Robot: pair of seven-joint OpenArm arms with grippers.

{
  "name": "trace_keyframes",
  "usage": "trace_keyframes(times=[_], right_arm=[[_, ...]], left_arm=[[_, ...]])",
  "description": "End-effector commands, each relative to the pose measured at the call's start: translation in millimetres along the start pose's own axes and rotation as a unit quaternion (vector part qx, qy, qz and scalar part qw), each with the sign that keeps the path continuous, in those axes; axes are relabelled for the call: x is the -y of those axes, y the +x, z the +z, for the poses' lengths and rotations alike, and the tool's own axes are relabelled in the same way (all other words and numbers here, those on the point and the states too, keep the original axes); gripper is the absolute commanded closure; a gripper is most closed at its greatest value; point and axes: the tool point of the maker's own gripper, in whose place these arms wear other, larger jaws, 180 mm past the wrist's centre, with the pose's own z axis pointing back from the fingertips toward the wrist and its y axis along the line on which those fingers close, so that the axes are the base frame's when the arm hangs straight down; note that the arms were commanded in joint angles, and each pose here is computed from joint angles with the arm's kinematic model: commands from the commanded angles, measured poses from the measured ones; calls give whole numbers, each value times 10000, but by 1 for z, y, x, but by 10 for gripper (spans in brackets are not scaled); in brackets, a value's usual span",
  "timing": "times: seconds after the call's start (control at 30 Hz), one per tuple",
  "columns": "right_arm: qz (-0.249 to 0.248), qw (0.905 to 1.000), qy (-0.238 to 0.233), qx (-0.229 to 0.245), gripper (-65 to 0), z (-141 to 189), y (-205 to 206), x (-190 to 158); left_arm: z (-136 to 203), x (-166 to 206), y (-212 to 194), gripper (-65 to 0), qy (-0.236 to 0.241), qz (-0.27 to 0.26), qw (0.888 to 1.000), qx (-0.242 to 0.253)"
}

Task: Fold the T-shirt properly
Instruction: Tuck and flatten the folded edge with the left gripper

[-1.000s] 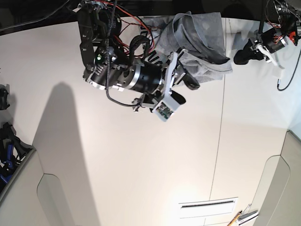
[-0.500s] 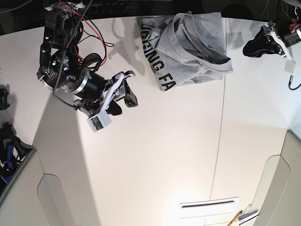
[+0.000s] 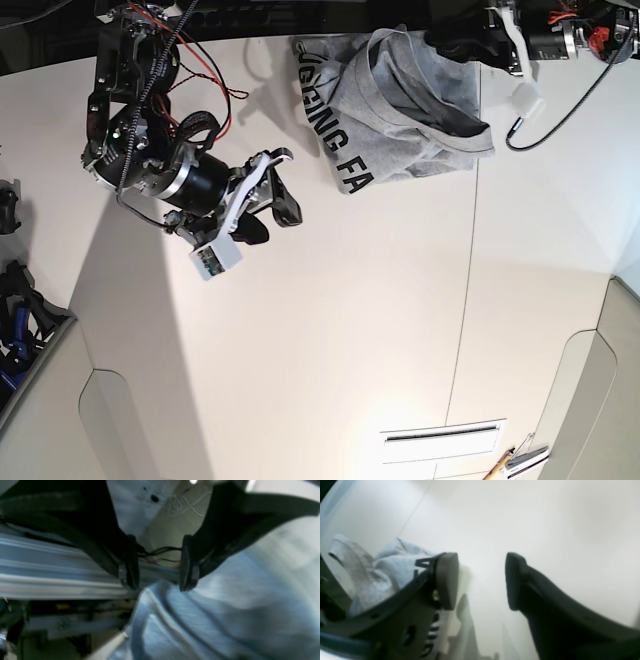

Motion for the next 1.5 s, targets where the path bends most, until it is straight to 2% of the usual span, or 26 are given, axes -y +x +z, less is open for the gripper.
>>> trace_keyframes(times=[0.0,0.3,0.5,0.87,0.93,1.13,1.17,1.47], right_arm=[[64,9996,79,257,-299,3,14,-4],[64,9996,79,259,-299,3,14,-4],[64,9996,79,259,-299,3,14,-4],[63,9996,80,260,-299,3,14,-4],[63,9996,80,262,-299,3,14,-4],[64,9996,83,266,-299,3,15,-4],[65,9996,79,265,-299,3,14,-4],[64,9996,79,261,-299,3,14,-4]], left_arm=[[-1,8,6,-294,-142,-80,9998,107],[-21,5,-7,-293,27,-243,9996,-163],[-21,-12,-4,-293,510,-450,9976,-127],[-24,-3,2,-289,282,-365,9989,75],[-25,-2,2,-264,258,-343,9990,104],[-29,1,7,-17,207,-337,9990,203],[-29,1,8,0,207,-346,9990,208],[-13,0,9,0,264,-415,9988,63]])
